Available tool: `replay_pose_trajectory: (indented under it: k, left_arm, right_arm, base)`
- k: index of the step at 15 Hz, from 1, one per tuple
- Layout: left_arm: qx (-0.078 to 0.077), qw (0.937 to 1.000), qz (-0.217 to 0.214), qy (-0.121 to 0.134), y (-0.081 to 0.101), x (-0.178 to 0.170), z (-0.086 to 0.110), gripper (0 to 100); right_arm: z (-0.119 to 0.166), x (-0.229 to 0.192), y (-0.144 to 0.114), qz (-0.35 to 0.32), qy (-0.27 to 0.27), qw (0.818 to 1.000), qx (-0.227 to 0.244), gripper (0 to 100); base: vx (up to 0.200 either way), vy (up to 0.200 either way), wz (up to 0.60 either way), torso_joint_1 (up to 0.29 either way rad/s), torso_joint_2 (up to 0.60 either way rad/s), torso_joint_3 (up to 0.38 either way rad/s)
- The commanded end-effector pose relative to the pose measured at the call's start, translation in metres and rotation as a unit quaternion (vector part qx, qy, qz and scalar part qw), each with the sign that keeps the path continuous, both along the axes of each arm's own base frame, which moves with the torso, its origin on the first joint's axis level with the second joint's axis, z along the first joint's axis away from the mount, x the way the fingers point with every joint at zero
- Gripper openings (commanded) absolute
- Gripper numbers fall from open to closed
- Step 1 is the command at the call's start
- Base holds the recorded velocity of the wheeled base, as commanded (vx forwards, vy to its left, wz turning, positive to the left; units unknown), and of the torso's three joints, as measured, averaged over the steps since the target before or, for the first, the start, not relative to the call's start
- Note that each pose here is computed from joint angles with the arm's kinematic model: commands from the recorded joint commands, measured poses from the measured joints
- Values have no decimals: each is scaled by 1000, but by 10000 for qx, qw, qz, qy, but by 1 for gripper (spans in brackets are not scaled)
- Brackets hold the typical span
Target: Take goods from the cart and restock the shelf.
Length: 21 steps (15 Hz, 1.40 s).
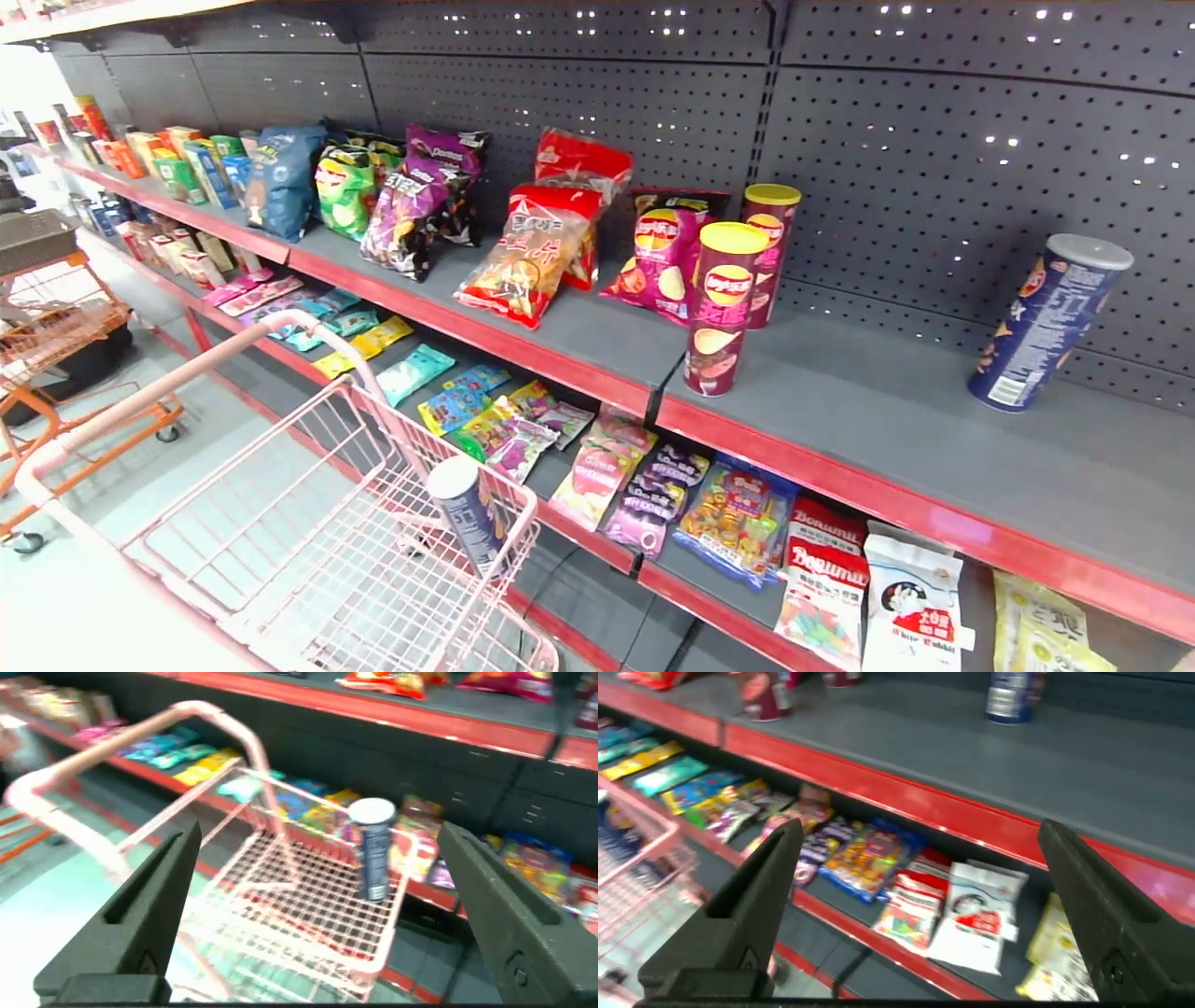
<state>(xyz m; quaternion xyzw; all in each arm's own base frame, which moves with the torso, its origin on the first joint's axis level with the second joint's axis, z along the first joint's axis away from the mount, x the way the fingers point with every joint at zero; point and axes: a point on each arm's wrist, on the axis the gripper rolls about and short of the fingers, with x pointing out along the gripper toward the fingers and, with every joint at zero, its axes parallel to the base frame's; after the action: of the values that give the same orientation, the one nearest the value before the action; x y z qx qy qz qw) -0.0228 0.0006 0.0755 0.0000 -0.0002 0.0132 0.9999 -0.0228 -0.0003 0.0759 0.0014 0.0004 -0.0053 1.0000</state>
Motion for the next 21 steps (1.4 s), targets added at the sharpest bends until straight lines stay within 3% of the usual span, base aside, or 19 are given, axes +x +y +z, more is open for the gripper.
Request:
replay_pose_trajectory:
  k: [1,21]
  left_arm:
    - [0,10000,-2,2,0,0,0,100]
    - [-23,10000,-17,-6,0,0,0,100]
  right_arm:
    - [0,0,0,0,-4,10000,2,100]
    - [0,0,0,-16,-5,10000,40,100]
  base:
    - [0,0,0,0,0,0]
    - [0,0,0,-130,314,181]
